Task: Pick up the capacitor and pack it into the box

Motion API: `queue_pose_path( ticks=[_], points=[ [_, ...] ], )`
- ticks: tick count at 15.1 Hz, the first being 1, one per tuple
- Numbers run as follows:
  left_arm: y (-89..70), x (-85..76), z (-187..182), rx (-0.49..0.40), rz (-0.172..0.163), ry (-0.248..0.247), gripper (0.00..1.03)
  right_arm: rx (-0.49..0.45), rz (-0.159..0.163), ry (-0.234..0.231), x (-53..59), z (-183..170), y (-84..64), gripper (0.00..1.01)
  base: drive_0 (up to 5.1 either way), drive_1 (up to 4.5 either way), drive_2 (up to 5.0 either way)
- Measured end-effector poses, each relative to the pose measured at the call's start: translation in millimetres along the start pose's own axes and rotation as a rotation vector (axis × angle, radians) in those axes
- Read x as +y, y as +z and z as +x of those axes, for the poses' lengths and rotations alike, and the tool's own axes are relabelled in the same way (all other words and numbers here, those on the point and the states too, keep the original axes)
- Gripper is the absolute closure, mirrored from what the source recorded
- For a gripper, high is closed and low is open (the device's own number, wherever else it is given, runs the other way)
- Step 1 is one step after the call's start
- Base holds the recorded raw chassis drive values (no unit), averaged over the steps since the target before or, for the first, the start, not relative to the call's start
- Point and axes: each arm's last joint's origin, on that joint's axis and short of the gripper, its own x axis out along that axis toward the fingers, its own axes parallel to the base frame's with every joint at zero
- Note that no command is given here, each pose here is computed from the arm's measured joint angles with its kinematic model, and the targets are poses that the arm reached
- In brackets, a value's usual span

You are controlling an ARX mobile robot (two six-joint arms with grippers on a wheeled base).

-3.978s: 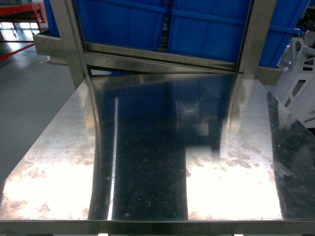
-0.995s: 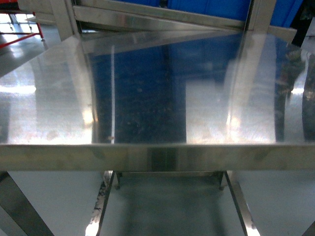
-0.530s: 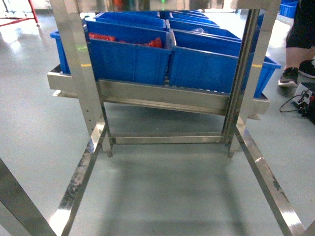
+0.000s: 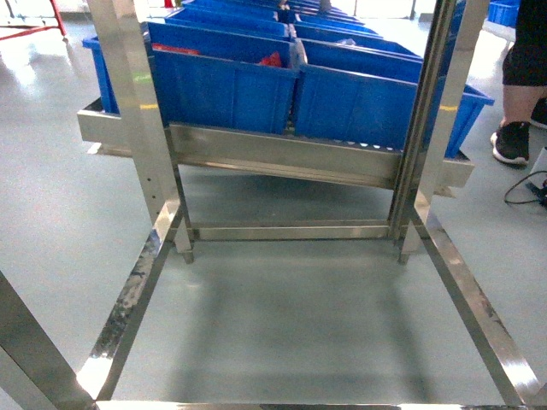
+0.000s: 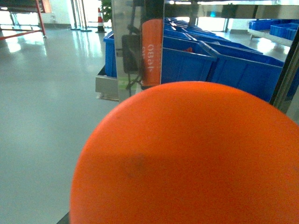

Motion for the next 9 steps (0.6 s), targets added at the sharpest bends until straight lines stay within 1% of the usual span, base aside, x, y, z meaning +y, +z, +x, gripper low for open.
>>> queue_pose_path(
  ticks=[7,9],
  points=[
    [0.1,0.0,0.0,-0.001,0.002,0.000,0.59,0.000,0.000,0.000,0.0,0.0,0.0,0.03,0.0,0.00,0.0],
    [0.1,-0.1,0.0,-0.001,0.002,-0.003,0.59,0.000,0.000,-0.001,0.0,0.0,0.0,0.03,-4.1,-0.14,4.5]
  ],
)
